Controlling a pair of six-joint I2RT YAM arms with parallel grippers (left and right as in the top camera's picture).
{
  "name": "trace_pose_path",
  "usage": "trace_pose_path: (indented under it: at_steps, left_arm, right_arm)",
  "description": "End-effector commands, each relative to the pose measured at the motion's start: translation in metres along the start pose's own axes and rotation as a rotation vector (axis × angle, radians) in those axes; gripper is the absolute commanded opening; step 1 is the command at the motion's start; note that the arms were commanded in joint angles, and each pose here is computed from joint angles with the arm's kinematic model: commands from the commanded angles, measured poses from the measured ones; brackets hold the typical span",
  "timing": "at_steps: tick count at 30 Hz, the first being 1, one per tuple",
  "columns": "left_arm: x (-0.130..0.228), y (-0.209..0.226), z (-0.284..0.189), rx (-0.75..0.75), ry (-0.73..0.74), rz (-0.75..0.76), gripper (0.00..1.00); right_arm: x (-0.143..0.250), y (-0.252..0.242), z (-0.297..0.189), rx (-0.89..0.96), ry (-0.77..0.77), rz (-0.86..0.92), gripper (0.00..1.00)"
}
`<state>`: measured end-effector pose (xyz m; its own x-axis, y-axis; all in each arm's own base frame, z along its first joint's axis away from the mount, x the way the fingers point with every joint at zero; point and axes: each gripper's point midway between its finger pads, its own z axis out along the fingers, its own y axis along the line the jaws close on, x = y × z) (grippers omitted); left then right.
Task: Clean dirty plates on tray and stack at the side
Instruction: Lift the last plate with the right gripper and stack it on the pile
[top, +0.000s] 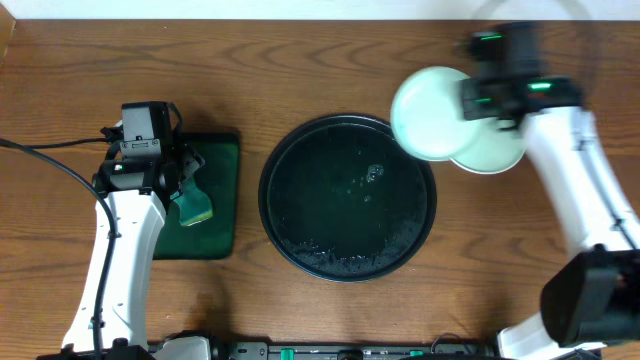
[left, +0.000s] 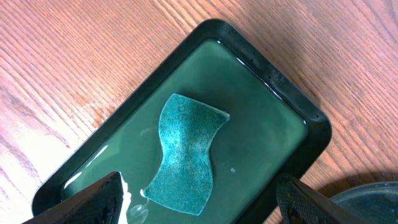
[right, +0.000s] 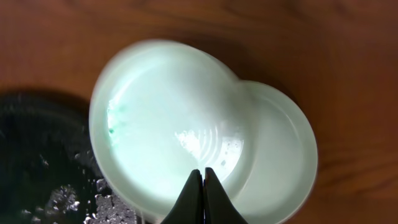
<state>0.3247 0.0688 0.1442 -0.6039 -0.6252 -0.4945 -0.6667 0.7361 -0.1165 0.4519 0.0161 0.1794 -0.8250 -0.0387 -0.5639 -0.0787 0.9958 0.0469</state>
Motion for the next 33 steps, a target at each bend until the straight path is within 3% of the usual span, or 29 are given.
trace_pose_path:
  at_steps: [1,9,17,21,26,33]
  left_arm:
    - [-0.008,-0.001,-0.004,0.004,-0.019,-0.003,0.79]
    - [-0.008,-0.001,-0.004,0.003,-0.018,-0.003,0.79]
    - [-0.008,-0.001,-0.004,0.003,-0.018,-0.003,0.79]
    - [-0.011,-0.003,-0.005,0.010,-0.029,-0.005,0.80]
    - [-0.016,0.000,-0.005,-0.007,-0.054,-0.009,0.80]
    - [-0.013,0.003,-0.005,-0.021,-0.043,0.000,0.80]
  right_arm:
    - [0.013,-0.006,0.002,-0.236,0.024,0.166,0.01]
    - [0.043,-0.061,0.021,-0.191,0.029,0.283,0.01]
    - [0.045,-0.049,0.027,-0.205,0.039,0.267,0.02]
    - [0.061,-0.085,0.037,0.055,0.066,0.419,0.01]
    - [0.075,-0.069,0.042,-0.020,0.111,0.450,0.01]
    - [0.070,-0.032,-0.024,-0.111,0.084,0.425,0.25]
